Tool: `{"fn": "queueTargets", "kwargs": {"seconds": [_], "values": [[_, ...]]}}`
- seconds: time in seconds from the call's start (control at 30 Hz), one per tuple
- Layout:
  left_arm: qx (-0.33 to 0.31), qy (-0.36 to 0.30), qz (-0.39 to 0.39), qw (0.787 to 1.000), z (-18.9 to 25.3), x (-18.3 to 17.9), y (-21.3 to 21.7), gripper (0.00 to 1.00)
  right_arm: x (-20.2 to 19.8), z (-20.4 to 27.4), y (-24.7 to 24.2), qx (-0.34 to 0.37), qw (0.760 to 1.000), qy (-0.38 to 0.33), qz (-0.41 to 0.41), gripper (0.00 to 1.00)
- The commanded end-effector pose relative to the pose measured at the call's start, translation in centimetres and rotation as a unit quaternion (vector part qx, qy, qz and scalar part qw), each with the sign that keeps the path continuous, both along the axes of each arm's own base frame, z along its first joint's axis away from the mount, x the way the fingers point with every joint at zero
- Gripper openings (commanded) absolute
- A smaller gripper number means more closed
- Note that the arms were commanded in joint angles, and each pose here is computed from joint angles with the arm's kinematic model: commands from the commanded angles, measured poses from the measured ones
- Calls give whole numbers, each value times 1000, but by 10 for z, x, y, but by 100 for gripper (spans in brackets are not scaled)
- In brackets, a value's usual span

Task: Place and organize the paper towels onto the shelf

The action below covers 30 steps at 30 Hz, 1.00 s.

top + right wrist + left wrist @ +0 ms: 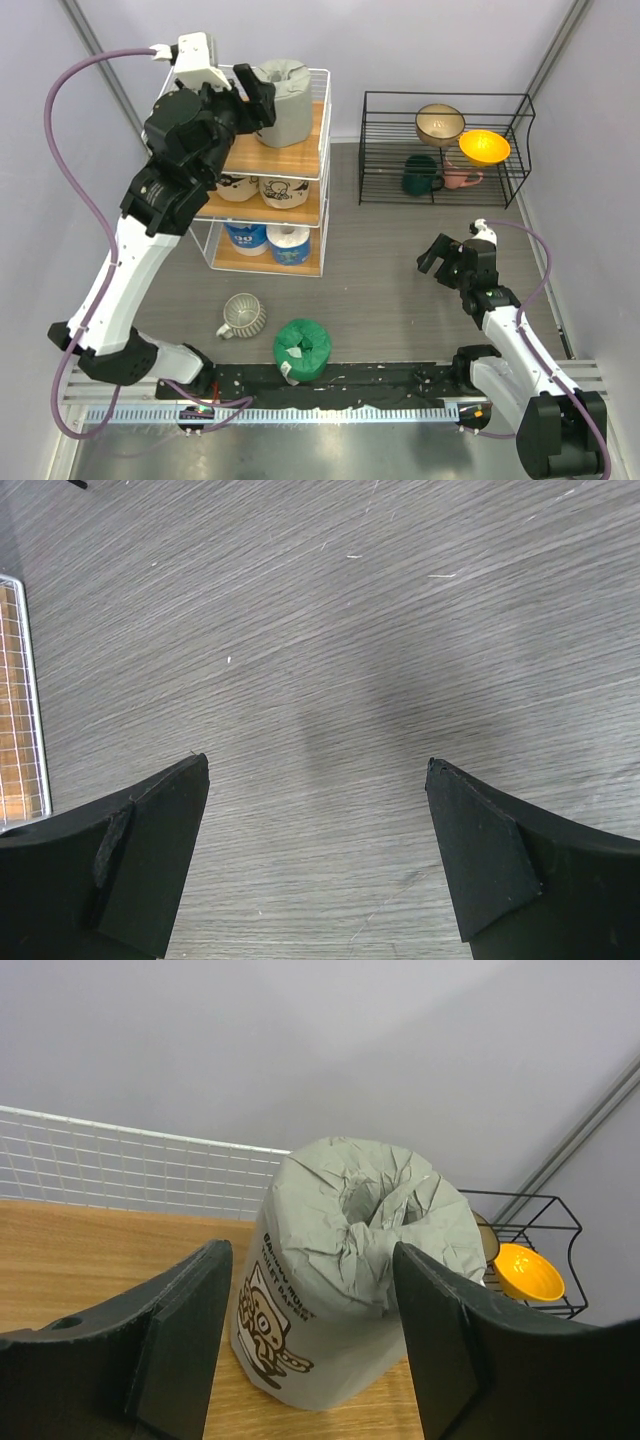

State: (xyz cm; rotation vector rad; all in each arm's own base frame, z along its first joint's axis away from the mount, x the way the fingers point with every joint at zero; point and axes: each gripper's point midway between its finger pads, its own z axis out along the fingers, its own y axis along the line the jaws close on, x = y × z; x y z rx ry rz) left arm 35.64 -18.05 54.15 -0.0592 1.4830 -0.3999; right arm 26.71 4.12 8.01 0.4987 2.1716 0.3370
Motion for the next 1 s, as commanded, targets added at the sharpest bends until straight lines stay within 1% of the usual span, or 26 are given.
{"fn": "queueTargets", "kwargs": {"seconds": [0.0,0.1,0.13,0.17,0.2,0.3,0.37,0.4,0.43,0.47,0.5,0.57,0.63,0.67,0.7,0.73,0.77,0.83,0.87,0.97], "values": [[-43,-71,-2,997,42,-28,21,71,8,10,4,1,1000,-23,11,95],[-65,-106,-11,992,54,-48,32,73,8,10,4,1,1000,-24,11,96],[-80,-128,-13,988,64,-57,36,73,8,10,4,1,1000,-24,11,96],[-79,-130,-15,988,57,-59,37,76,8,10,4,1,1000,-25,11,96],[-99,-162,-18,982,74,-77,48,77,8,10,4,2,1000,-24,10,96],[-107,-177,-30,978,77,-96,56,79,8,10,3,1,1000,-24,10,95],[-114,-168,-48,978,74,-106,56,81,8,10,3,1,1000,-24,10,95],[-105,-143,-54,983,58,-105,54,81,8,10,3,2,1000,-24,9,95],[-113,-135,-62,982,54,-114,57,81,8,10,3,2,1000,-25,9,96],[-110,-118,-83,983,44,-118,50,81,8,10,3,2,1000,-26,9,95],[-109,-77,-98,986,23,-120,44,81,7,10,4,3,1000,-26,10,95],[-100,-19,-123,987,-15,-126,36,81,7,11,4,3,1000,-27,11,95],[-78,83,-164,980,-82,-133,17,81,7,11,4,3,1000,-27,11,96],[-74,113,-181,974,-104,-141,13,82,7,11,4,3,1000,-27,11,95],[-62,168,-231,956,-134,-158,-2,82,7,11,4,3,1000,-27,11,95],[-59,206,-248,945,-155,-165,-7,82,7,11,4,3,1000,-27,9,95],[-51,264,-254,929,-195,-171,-12,79,7,11,3,2,1000,-27,9,95],[-62,330,-279,900,-232,-192,-19,74,7,11,4,1,1000,-28,10,95],[-65,344,-269,897,-252,-200,-13,75,8,11,3,1,1000,-28,7,95],[-79,355,-233,902,-275,-211,5,79,7,11,3,3,1000,-28,7,95]]}}
